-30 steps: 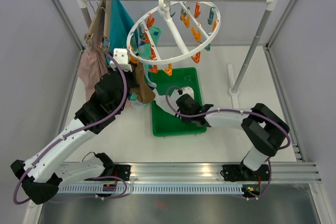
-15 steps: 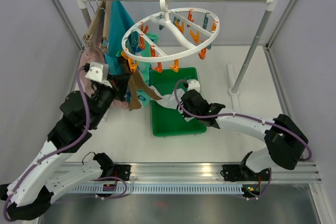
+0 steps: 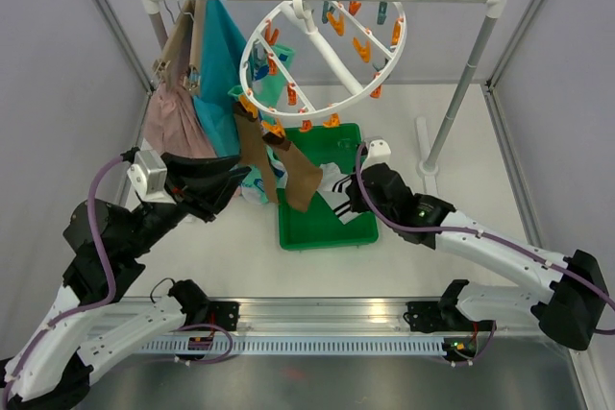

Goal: Clip the socks to the hanger
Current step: Pick up the sock from the bin.

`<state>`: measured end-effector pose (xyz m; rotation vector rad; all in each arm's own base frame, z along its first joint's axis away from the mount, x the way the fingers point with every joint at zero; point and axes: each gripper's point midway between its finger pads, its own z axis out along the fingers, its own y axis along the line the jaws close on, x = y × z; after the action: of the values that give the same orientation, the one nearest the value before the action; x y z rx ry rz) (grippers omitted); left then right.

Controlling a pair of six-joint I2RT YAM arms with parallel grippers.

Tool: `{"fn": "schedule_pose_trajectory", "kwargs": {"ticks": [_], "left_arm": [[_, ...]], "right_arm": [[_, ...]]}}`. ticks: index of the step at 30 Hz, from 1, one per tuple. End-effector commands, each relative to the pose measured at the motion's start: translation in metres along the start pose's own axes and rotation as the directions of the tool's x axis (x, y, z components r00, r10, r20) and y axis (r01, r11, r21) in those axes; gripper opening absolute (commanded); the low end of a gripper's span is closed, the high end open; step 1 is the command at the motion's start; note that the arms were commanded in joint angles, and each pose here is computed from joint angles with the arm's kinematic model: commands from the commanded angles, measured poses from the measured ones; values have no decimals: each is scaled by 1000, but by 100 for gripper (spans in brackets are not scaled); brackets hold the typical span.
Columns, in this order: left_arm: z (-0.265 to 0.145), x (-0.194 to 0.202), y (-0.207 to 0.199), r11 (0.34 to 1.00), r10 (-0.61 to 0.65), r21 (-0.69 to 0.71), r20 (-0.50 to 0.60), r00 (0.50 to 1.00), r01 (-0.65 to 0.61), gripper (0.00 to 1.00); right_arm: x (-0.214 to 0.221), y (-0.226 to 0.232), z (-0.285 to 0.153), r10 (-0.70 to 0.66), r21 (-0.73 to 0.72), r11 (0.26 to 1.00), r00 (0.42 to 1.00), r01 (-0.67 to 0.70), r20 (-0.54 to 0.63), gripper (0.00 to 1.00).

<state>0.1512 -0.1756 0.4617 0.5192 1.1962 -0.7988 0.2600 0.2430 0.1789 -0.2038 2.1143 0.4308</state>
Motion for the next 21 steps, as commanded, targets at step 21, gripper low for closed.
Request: {"fn": "schedule_pose_trajectory", "kwargs": {"ticks": [21], "left_arm": [[82,132,-76,982,145,143,-164,976,-122,35]], "right_arm": [[-75,8,-94,25,-98,995,991,-12,130,0]]}}
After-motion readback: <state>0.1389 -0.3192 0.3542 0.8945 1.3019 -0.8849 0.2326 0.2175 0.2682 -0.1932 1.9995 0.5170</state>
